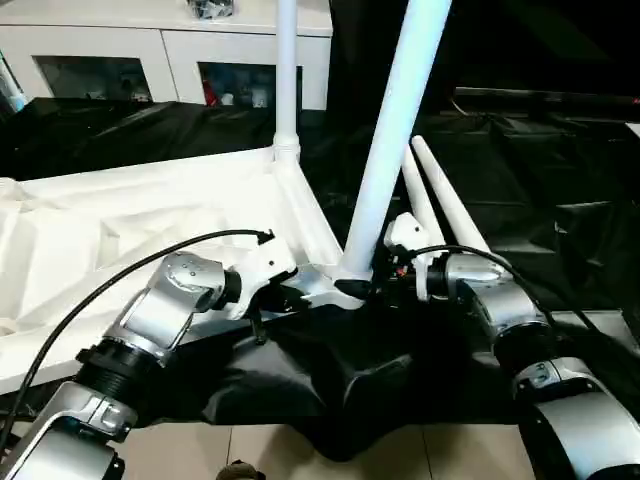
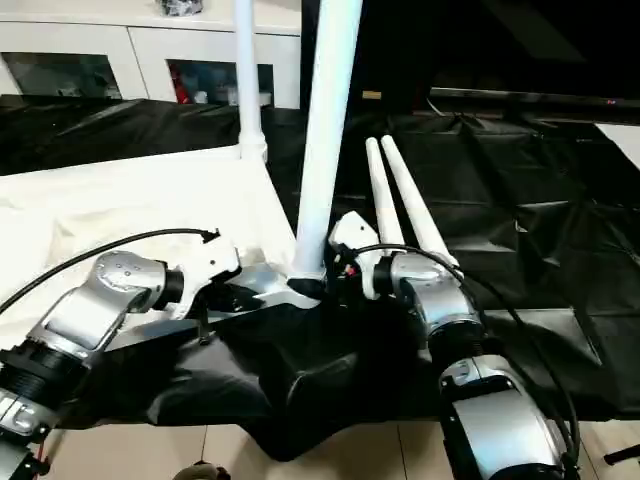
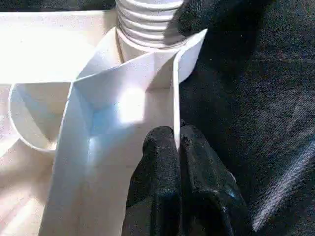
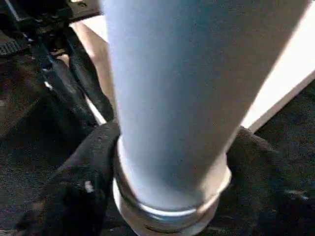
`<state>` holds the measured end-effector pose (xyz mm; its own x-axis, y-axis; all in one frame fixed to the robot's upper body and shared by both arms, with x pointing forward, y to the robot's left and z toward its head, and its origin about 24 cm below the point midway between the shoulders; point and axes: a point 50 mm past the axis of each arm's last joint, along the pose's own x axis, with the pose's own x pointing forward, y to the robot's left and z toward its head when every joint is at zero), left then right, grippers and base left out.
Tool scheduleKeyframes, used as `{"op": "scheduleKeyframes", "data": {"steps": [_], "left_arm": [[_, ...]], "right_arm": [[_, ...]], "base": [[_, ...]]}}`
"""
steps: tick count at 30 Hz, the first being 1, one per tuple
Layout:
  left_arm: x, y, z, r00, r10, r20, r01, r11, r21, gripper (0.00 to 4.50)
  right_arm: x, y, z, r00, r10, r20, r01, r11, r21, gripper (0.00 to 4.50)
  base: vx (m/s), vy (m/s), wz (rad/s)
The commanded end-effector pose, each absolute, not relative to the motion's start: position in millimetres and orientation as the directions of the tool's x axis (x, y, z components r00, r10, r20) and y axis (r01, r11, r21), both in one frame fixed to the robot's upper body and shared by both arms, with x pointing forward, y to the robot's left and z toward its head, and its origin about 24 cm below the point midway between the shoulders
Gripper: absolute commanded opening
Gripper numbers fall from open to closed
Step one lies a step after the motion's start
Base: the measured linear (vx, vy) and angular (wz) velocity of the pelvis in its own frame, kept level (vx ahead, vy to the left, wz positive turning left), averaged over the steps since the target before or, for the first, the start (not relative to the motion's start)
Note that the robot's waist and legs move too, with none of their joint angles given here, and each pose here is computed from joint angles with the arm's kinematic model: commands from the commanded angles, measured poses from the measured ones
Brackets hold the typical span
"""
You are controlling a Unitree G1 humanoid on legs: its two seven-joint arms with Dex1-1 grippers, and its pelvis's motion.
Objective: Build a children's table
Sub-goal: Rotate leg to tighten
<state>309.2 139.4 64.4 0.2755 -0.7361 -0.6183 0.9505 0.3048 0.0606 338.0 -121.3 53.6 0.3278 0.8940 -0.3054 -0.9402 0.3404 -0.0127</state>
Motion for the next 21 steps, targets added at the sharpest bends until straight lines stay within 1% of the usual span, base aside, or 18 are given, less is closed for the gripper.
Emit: {"op": "scheduleKeyframes", "data": {"steps": [1,3,4,5,8,10,12,14,15,17,18,19,20,21], "left_arm": [[302,136,60,0.213,-0.743,-0.634,0.968,0.247,0.036,0.0],[302,137,59,0.22,-0.739,-0.636,0.965,0.26,0.033,0.0],[302,137,59,0.221,-0.739,-0.636,0.965,0.26,0.033,0.0],[304,137,58,0.249,-0.736,-0.63,0.955,0.293,0.035,0.0],[312,135,59,0.325,-0.728,-0.603,0.926,0.375,0.045,0.0],[321,133,59,0.421,-0.698,-0.579,0.876,0.478,0.062,0.0],[332,130,60,0.522,-0.643,-0.561,0.805,0.588,0.075,0.0],[338,127,60,0.569,-0.609,-0.553,0.765,0.639,0.084,0.0],[342,124,61,0.604,-0.58,-0.546,0.731,0.676,0.091,0.0],[346,118,61,0.632,-0.561,-0.534,0.704,0.704,0.095,0.0],[346,118,61,0.632,-0.561,-0.534,0.704,0.704,0.095,0.0],[346,109,63,0.633,-0.575,-0.518,0.71,0.698,0.095,0.0],[346,109,63,0.633,-0.575,-0.518,0.71,0.698,0.095,0.0],[345,104,63,0.626,-0.589,-0.51,0.721,0.687,0.091,0.0]], "right_arm": [[337.9,-123.9,56,0.335,0.895,-0.296,-0.938,0.346,-0.014,3.02],[335.5,-123.3,52,0.326,0.896,-0.3,-0.939,0.343,0.004,2.96],[335.4,-123.3,52,0.326,0.896,-0.301,-0.939,0.343,0.005,2.85],[334.7,-121.9,48,0.344,0.892,-0.295,-0.929,0.369,0.032,2.79],[338.1,-118.9,41,0.432,0.854,-0.291,-0.883,0.466,0.056,2.75],[342.3,-114.5,33,0.533,0.788,-0.307,-0.81,0.58,0.082,2.7],[345.0,-105.8,23,0.623,0.71,-0.329,-0.717,0.686,0.121,2.7],[345.4,-96.4,17,0.665,0.663,-0.343,-0.659,0.738,0.149,2.7],[345.3,-88.0,13,0.694,0.623,-0.36,-0.609,0.775,0.167,2.7],[343.8,-72.8,9,0.712,0.591,-0.379,-0.565,0.803,0.191,2.7],[343.8,-72.8,9,0.712,0.591,-0.379,-0.565,0.803,0.191,2.7],[341.6,-57.2,8,0.705,0.591,-0.392,-0.563,0.803,0.197,2.7],[341.6,-57.2,8,0.705,0.591,-0.392,-0.563,0.803,0.197,2.7],[340.5,-50.7,9,0.694,0.608,-0.385,-0.581,0.789,0.2,2.7]], "base": [[0.0,0.0,0.0],[0.0,0.0,0.0],[0.0,0.0,0.0],[0.0,0.0,0.0],[0.0,0.0,0.0],[0.0,0.0,0.0],[0.0,0.0,0.0],[0.0,0.0,0.0],[0.0,0.0,0.0],[0.0,0.0,0.0],[0.0,0.0,0.0],[0.0,0.0,0.0],[0.0,0.0,0.0],[0.0,0.0,0.0]]}}
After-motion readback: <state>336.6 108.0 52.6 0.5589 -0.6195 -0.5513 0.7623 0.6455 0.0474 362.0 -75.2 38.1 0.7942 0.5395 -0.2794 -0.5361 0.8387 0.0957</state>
